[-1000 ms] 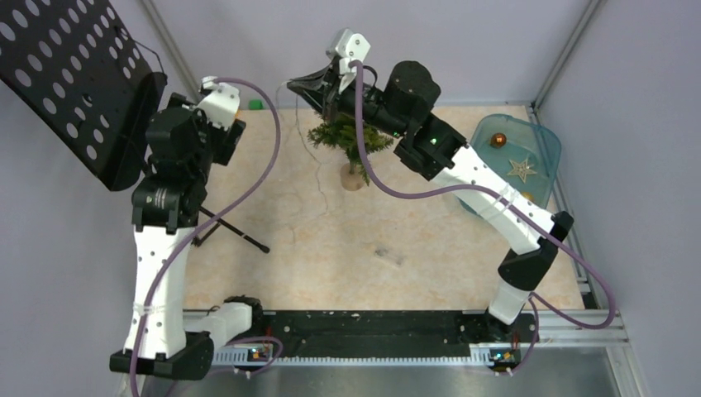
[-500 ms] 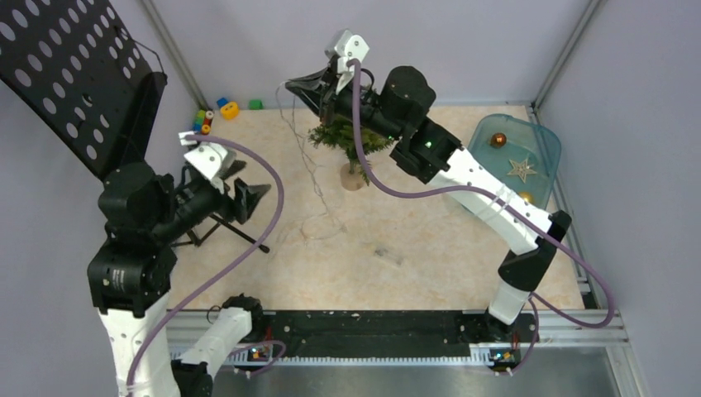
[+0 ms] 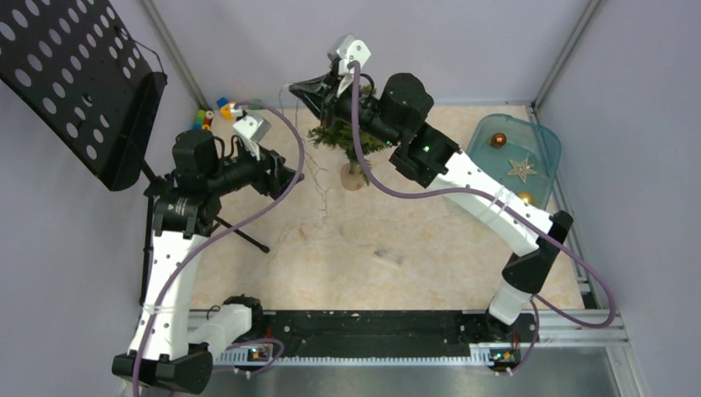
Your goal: Decorate the small christmas tree
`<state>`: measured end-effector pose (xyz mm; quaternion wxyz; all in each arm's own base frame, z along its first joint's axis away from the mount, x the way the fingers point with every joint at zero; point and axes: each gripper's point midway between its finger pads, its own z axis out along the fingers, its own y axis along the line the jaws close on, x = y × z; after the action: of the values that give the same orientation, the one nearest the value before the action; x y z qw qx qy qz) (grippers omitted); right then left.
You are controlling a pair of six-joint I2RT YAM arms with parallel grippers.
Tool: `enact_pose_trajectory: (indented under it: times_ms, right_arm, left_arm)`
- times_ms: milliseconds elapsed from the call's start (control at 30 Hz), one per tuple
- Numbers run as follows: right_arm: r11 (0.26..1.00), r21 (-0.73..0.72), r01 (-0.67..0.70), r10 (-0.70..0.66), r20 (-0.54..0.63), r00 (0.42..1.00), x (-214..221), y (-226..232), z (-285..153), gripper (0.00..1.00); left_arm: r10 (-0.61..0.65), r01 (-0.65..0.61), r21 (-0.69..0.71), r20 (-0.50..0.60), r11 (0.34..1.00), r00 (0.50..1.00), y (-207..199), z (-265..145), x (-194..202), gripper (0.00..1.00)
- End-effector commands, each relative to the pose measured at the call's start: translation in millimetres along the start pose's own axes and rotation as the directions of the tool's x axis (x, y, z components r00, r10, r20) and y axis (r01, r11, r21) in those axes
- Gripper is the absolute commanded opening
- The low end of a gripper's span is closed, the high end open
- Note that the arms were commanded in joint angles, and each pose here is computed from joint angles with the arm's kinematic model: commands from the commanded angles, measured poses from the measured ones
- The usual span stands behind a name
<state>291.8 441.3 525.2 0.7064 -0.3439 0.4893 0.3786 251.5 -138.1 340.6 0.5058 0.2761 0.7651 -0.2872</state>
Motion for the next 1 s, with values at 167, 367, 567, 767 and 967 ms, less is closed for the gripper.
enact_pose_trajectory:
  times_ms: [167, 367, 567, 767, 967]
  right_arm:
    - [1.0, 0.0, 0.006, -0.006, 0.111, 0.994, -51.5, 4.3, -21.4, 0.0]
    - [1.0, -0.021, -0.001, 0.004, 0.136, 0.991, -60.0, 8.8, -26.9, 0.0]
    - [1.0, -0.011, -0.001, 0.003, 0.144, 0.99, -63.5, 7.5, -30.6, 0.0]
    - [1.0, -0.001, 0.017, -0.017, 0.137, 0.99, -63.4, 5.8, -33.8, 0.0]
    - [1.0, -0.016, 0.013, -0.011, 0.152, 0.988, -66.8, 9.3, -39.7, 0.0]
  left_arm:
    - [-0.028, 0.029, -0.003, 0.168, 1.0, 0.985, 16.9, 21.5, -53.4, 0.49]
    - [0.011, 0.0, -0.051, 0.21, 0.999, 0.978, 28.4, 25.7, -55.6, 0.46]
    - [-0.02, 0.0, 0.122, 0.165, 0.993, 0.986, 0.8, 28.8, -43.8, 0.48]
    - [0.117, -0.15, 0.187, 0.175, 0.971, 0.978, -16.3, 19.6, -30.7, 0.54]
    - [0.022, -0.063, 0.2, 0.201, 0.978, 0.979, -9.8, 32.3, -43.5, 0.55]
